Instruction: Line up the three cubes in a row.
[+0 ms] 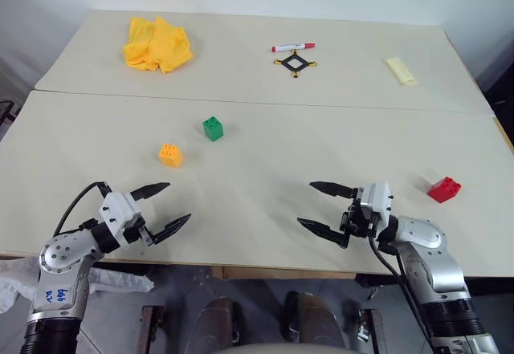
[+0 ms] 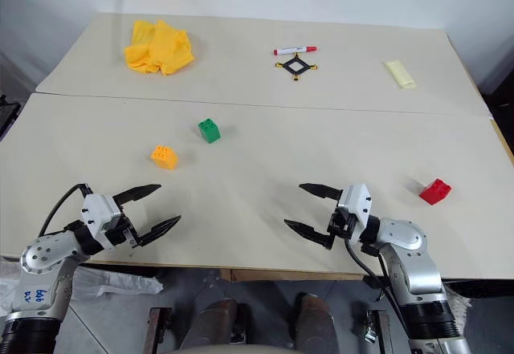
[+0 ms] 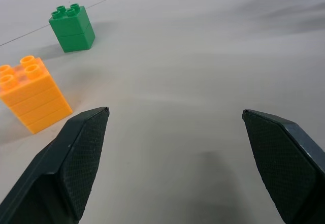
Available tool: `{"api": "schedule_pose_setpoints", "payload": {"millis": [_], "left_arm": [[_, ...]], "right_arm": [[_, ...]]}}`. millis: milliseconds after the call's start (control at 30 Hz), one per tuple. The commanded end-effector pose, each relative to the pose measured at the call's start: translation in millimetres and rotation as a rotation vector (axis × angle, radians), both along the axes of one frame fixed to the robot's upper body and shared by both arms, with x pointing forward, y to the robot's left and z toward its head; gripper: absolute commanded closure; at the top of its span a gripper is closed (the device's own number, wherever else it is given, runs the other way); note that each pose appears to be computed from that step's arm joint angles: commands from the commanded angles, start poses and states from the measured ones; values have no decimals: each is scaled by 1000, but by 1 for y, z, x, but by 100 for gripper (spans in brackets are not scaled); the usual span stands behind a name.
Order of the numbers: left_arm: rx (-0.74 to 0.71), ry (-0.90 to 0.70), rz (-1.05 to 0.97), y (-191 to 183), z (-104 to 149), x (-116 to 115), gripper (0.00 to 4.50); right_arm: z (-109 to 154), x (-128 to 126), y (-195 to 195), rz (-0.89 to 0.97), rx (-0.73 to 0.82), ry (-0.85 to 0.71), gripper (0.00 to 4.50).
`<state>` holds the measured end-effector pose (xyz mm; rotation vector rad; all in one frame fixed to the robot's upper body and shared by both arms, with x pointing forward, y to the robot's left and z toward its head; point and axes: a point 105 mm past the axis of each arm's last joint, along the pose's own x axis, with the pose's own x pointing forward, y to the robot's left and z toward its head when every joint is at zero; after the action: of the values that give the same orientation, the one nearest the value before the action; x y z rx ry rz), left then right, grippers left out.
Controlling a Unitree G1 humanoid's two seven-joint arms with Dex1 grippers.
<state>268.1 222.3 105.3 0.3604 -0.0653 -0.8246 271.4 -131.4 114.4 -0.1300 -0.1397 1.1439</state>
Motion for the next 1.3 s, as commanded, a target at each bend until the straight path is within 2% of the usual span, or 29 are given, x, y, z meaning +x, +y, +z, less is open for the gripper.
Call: {"api": "schedule_pose_setpoints", "payload": {"millis": [33, 133, 233, 300, 400, 500, 633, 700, 767, 867, 967, 1067, 1167, 1300], "left_arm": [[20, -42, 9, -2, 12, 0, 2], [-25, -43, -10, -8, 18, -2, 2], [-89, -27, -63, -23, 28, -9, 2], [-171, -14, -92, -34, 42, -7, 2], [-177, 25, -210, -60, 48, -10, 2], [-139, 88, -380, -95, 40, -15, 2], [-85, 122, -511, -124, 33, -11, 2], [-91, 126, -541, -134, 32, -7, 2], [-115, 112, -605, -155, 37, -1, 2], [-57, 74, -640, -171, 34, 3, 2], [-7, 55, -643, -176, 28, 4, 2], [-7, 67, -651, -180, 26, 4, 2], [-37, 64, -641, -181, 29, 6, 2], [-61, 46, -631, -180, 33, 7, 2]], "right_arm": [[12, -2, 3, 14, 29, -46, 0], [17, -2, 3, 16, 38, -59, 0], [35, -7, -3, 7, 61, -97, 0], [53, -10, -16, -38, 80, -118, 0], [67, -15, -38, -122, 66, -134, 0], [77, -22, -81, -297, 17, -153, 0], [82, -39, -140, -537, -35, -160, 0], [80, -49, -165, -634, -65, -160, 0], [67, -70, -219, -842, -102, -115, 0], [53, -90, -254, -982, -131, -69, 0], [40, -101, -270, -1038, -146, -10, 0], [39, -99, -276, -1035, -160, 6, 0], [56, -80, -270, -943, -166, 31, 0], [60, -58, -269, -824, -352, 143, 0]]}}
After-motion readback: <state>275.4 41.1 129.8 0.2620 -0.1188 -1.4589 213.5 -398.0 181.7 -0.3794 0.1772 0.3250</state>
